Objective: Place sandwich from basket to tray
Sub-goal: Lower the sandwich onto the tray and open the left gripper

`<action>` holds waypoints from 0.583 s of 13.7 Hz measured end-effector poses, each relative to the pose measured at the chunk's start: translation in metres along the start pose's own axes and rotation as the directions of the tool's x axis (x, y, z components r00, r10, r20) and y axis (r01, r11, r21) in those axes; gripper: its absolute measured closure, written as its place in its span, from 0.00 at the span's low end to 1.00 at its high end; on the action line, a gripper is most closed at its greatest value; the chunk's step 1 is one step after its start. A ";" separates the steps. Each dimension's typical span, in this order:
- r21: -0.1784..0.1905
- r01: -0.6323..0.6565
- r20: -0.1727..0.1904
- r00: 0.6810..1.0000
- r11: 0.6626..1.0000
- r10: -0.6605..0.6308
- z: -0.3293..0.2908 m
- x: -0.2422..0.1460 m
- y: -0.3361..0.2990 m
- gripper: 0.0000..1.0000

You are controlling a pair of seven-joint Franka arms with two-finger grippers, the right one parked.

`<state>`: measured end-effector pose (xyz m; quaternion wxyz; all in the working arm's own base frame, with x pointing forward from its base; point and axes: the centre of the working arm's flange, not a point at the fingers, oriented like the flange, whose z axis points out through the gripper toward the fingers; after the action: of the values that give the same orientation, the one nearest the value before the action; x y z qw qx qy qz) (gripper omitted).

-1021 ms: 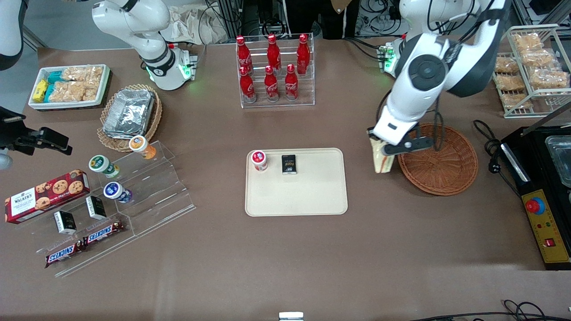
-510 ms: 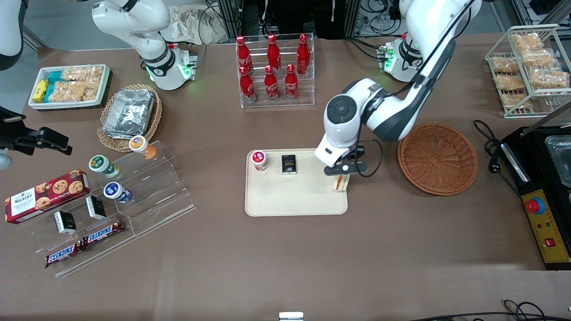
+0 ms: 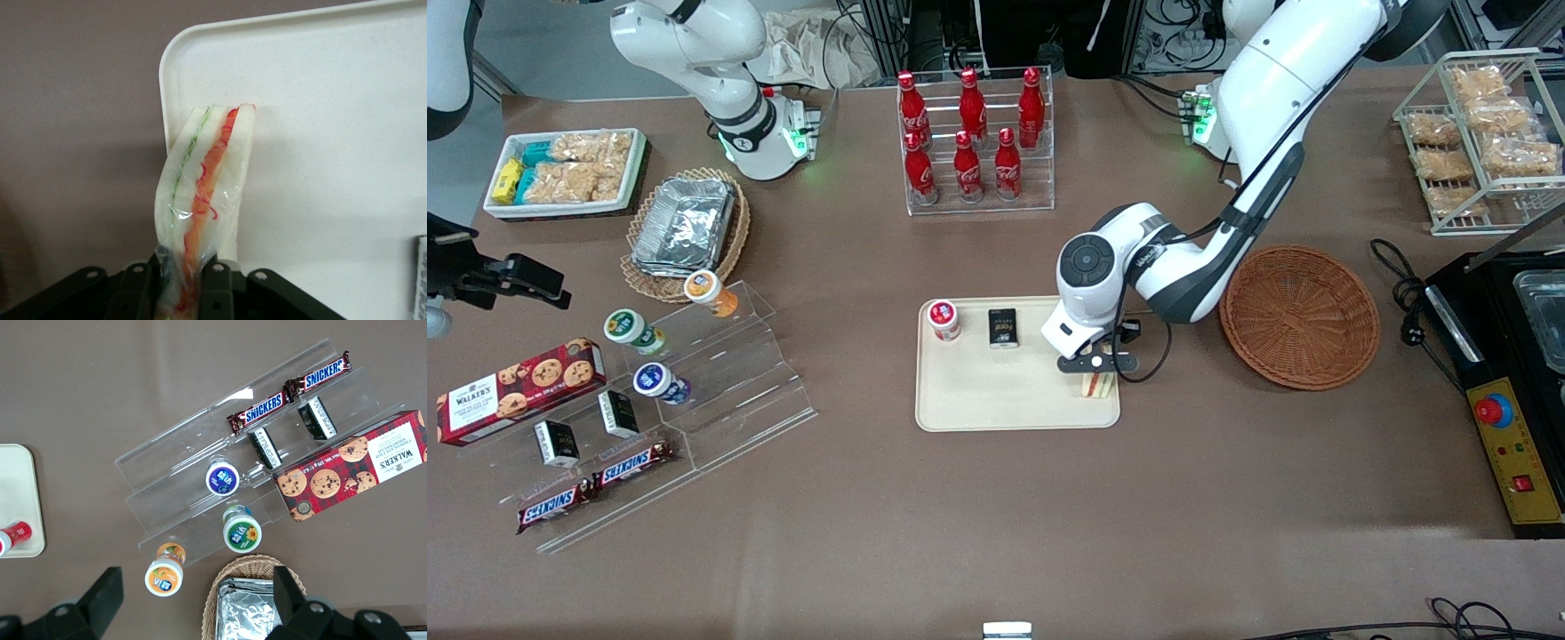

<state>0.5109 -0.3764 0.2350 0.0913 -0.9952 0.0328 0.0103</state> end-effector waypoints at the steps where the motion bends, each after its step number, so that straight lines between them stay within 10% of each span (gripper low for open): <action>1: 0.005 -0.007 -0.005 1.000 1.000 0.007 0.001 0.001 0.001 0.64; 8: -0.065 0.158 -0.056 0.985 0.985 -0.161 -0.042 0.025 0.003 0.00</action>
<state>0.5367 -0.3883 0.2747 0.0605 -0.9968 -0.0446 -0.0264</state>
